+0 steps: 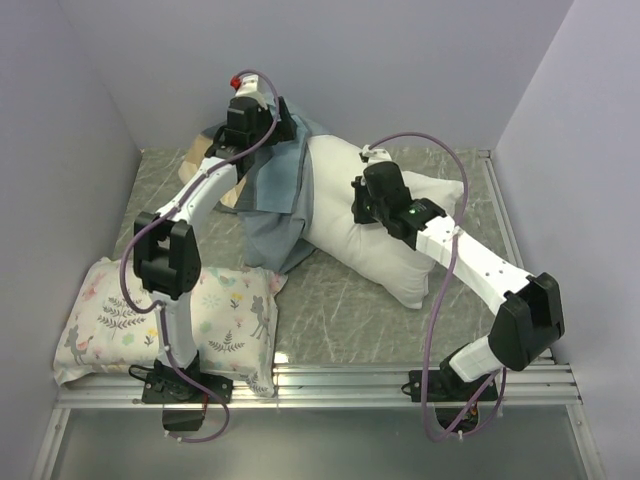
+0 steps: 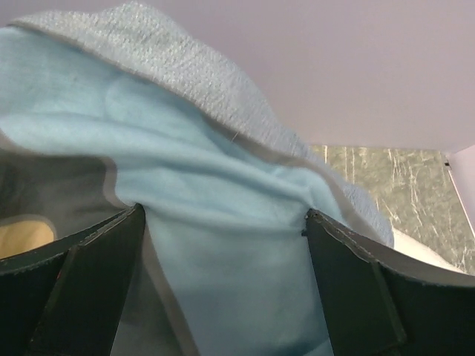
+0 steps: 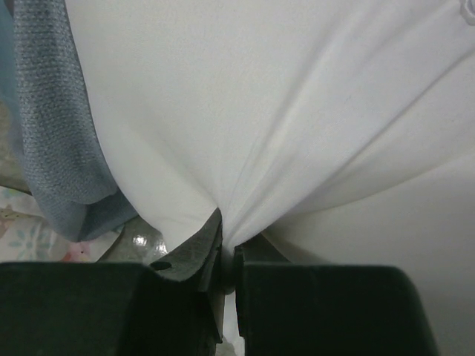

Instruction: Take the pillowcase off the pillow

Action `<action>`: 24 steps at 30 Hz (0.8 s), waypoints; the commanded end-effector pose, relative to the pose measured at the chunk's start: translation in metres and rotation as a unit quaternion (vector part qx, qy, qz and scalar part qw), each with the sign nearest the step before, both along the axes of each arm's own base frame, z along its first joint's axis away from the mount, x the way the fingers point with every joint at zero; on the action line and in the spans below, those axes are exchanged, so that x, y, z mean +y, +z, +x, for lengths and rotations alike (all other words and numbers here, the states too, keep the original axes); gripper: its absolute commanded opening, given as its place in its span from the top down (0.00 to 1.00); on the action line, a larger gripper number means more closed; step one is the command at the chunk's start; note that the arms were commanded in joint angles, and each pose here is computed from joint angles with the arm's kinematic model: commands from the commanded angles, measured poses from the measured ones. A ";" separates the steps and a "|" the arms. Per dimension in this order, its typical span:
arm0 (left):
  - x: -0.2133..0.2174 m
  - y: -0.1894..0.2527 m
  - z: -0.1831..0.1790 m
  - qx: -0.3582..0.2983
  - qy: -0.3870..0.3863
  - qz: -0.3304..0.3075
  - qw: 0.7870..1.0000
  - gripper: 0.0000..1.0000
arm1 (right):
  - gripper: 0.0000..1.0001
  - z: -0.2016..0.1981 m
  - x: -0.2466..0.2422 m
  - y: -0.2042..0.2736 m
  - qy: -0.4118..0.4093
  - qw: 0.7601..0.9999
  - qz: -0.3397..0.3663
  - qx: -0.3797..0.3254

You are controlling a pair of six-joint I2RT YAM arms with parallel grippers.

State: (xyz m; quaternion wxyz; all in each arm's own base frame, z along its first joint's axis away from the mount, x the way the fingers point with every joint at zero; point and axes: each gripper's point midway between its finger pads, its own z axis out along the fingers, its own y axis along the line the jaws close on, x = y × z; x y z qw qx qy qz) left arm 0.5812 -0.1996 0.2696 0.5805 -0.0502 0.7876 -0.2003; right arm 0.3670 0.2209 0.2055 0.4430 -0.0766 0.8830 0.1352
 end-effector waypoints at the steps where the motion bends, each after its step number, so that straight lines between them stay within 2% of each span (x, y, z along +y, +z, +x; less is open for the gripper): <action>1: -0.008 0.027 0.013 -0.027 -0.009 -0.017 0.999 0.04 | 1.00 -0.010 0.009 0.005 0.021 1.000 -0.003 -0.014; 5: -0.005 0.021 0.018 -0.024 0.005 -0.013 1.000 0.08 | 1.00 -0.012 0.007 0.007 0.017 1.000 -0.006 -0.019; 8: 0.002 0.027 0.021 -0.034 0.016 -0.015 0.999 0.22 | 1.00 -0.014 0.003 0.011 0.014 1.000 -0.014 -0.023; 9: 0.006 0.030 0.023 -0.035 0.025 -0.016 0.999 0.29 | 1.00 -0.014 0.000 0.014 0.009 0.999 -0.015 -0.030; 10: 0.007 0.035 0.026 -0.039 0.026 -0.020 0.999 0.47 | 1.00 -0.014 -0.002 0.016 0.006 0.999 -0.018 -0.032; 12: 0.013 0.036 0.030 -0.035 0.025 -0.020 0.999 0.64 | 1.00 -0.016 -0.005 0.022 0.005 0.999 -0.018 -0.039; 13: 0.014 0.040 0.033 -0.037 0.027 -0.021 0.999 0.80 | 1.00 -0.016 -0.007 0.025 -0.001 0.999 -0.020 -0.043; 16: 0.028 0.044 0.037 -0.033 0.047 -0.015 0.998 1.00 | 1.00 -0.013 -0.017 0.033 -0.023 0.998 -0.027 -0.049; 24: 0.110 0.049 0.034 -0.020 0.142 -0.044 0.989 1.00 | 1.00 0.004 -0.059 0.072 -0.106 0.992 -0.008 -0.065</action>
